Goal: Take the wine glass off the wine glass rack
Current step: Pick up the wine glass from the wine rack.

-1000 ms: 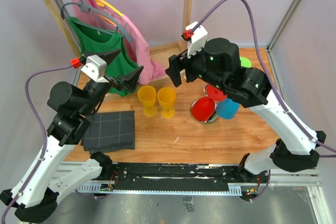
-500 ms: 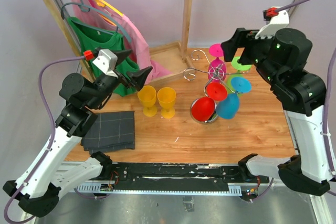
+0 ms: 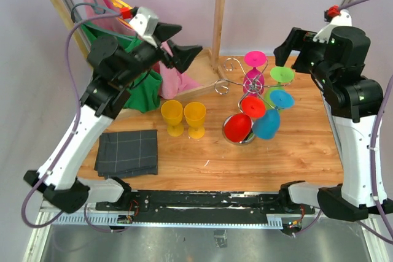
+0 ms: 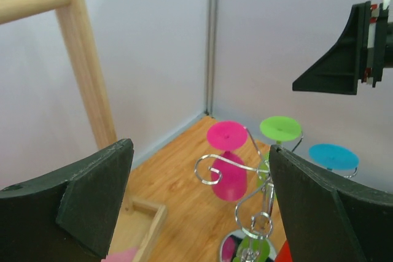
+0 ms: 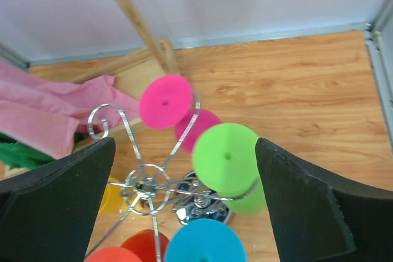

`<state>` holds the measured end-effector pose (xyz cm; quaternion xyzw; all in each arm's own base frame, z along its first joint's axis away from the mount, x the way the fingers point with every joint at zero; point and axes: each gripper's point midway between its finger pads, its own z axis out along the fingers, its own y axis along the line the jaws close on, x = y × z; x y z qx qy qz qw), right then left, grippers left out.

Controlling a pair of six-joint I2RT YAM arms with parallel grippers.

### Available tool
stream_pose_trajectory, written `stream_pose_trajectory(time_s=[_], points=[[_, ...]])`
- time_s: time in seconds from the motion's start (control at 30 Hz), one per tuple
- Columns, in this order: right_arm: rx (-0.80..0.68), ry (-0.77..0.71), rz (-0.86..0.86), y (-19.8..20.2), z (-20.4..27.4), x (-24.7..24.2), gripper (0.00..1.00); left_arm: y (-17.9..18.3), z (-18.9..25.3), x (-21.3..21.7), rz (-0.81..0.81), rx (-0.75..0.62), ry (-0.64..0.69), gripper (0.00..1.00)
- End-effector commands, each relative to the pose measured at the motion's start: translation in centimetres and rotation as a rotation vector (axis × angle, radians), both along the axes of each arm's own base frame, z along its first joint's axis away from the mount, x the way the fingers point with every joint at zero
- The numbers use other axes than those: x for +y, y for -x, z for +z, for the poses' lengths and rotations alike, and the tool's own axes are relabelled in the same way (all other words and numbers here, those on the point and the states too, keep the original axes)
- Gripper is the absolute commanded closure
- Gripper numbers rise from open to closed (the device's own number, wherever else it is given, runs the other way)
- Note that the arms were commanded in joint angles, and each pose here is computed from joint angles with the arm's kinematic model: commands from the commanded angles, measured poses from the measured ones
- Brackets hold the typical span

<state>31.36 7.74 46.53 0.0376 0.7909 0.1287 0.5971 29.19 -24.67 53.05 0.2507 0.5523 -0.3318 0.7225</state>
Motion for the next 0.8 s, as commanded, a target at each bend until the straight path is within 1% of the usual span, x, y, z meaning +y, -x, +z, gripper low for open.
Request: stream_pose_trajectory(time_s=[0.0, 0.1, 0.23, 0.37, 0.57, 0.77], points=[[-0.008, -0.014, -0.072, 1.4, -0.1, -2.7, 0.01, -0.4, 0.3, -3.9, -0.177, 0.030, -0.056, 0.03], [0.008, -0.021, -0.079, 2.0, -1.1, -2.9, 0.02, -1.2, -0.1, -6.1, -0.273, 0.071, -0.072, 0.04], [0.027, -0.048, -0.084, 2.8, -2.5, -2.9, 0.01, -1.5, -0.2, -8.7, -0.409, 0.126, -0.055, 0.04], [0.035, -0.057, -0.086, 3.7, -3.2, -3.0, 0.01, -1.8, -0.2, -10.5, -0.507, 0.170, -0.035, 0.07], [0.047, -0.063, -0.098, 4.8, -3.9, -3.3, 0.01, -3.0, -0.2, -12.8, -0.615, 0.236, -0.002, 0.07], [0.054, -0.065, -0.114, 5.4, -4.4, -3.6, 0.01, -4.1, -0.6, -14.3, -0.678, 0.316, 0.062, 0.08]])
